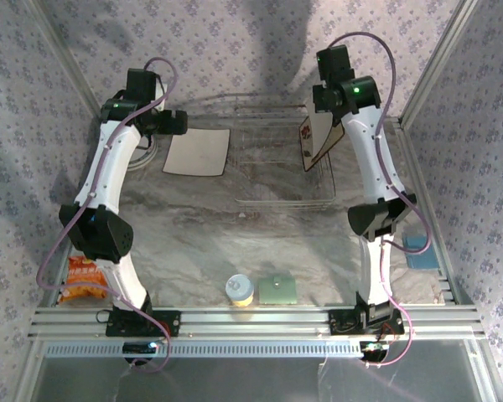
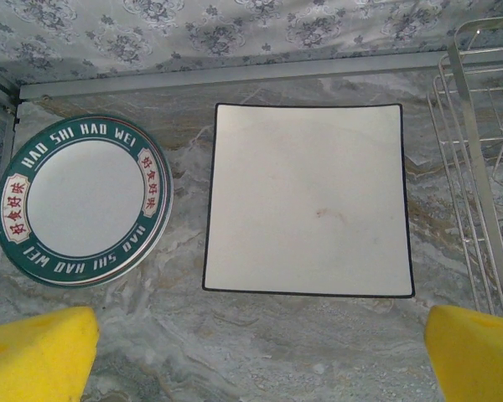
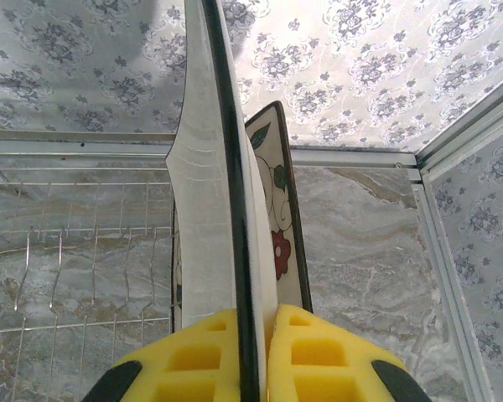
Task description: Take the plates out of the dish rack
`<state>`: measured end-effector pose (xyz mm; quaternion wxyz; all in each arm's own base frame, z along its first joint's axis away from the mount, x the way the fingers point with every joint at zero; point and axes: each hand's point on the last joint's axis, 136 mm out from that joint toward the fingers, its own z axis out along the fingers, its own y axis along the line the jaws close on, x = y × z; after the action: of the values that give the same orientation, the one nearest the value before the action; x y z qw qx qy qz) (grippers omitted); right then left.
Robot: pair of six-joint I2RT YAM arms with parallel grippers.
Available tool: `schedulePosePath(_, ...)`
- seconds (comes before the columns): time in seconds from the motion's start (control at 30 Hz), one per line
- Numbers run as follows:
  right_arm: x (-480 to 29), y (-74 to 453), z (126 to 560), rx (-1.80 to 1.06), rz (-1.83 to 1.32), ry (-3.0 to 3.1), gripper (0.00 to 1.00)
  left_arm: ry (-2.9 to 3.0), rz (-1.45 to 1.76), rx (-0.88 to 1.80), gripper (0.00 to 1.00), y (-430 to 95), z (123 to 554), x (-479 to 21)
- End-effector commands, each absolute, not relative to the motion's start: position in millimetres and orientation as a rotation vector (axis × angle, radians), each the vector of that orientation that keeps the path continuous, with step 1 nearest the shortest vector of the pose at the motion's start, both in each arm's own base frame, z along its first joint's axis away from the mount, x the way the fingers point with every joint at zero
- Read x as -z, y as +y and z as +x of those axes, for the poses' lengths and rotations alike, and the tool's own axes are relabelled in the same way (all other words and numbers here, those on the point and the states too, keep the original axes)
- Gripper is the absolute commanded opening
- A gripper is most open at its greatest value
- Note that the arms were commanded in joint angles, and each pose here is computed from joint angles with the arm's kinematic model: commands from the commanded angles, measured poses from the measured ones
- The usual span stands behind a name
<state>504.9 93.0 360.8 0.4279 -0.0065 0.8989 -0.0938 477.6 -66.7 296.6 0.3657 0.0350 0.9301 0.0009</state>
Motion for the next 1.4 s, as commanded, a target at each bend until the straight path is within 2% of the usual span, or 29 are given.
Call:
schedulePosePath(0.0, -430, 90, 494, 0.185, 0.041, 2.049, 0.0, 2.357, 0.093, 0.017, 0.99, -66, 469, -314)
schedulePosePath(0.13, -429, 98, 490, 0.087, 0.064, 2.065, 0.0, 2.358, 0.096, 0.018, 0.99, -66, 469, -314)
schedulePosePath(0.37, -442, 126, 491, -0.481, 0.058, 2.006, 0.0, 2.351, 0.094, 0.027, 0.99, -67, 470, -313)
schedulePosePath(0.57, -455, 141, 481, -0.841, 0.002, 1.906, 0.0, 2.35, 0.098, 0.033, 0.99, -69, 473, -311)
schedulePosePath(0.87, -441, 135, 472, -1.288, 0.103, 1.733, 0.0, 2.358, 0.098, 0.051, 0.99, -71, 473, -307)
schedulePosePath(1.13, -410, 133, 475, -1.399, 0.168, 1.702, 0.0, 2.364, 0.099, 0.056, 0.99, -72, 473, -303)
schedulePosePath(1.37, -405, 134, 477, -1.4, 0.175, 1.713, 0.0, 2.364, 0.099, 0.059, 0.99, -72, 473, -303)
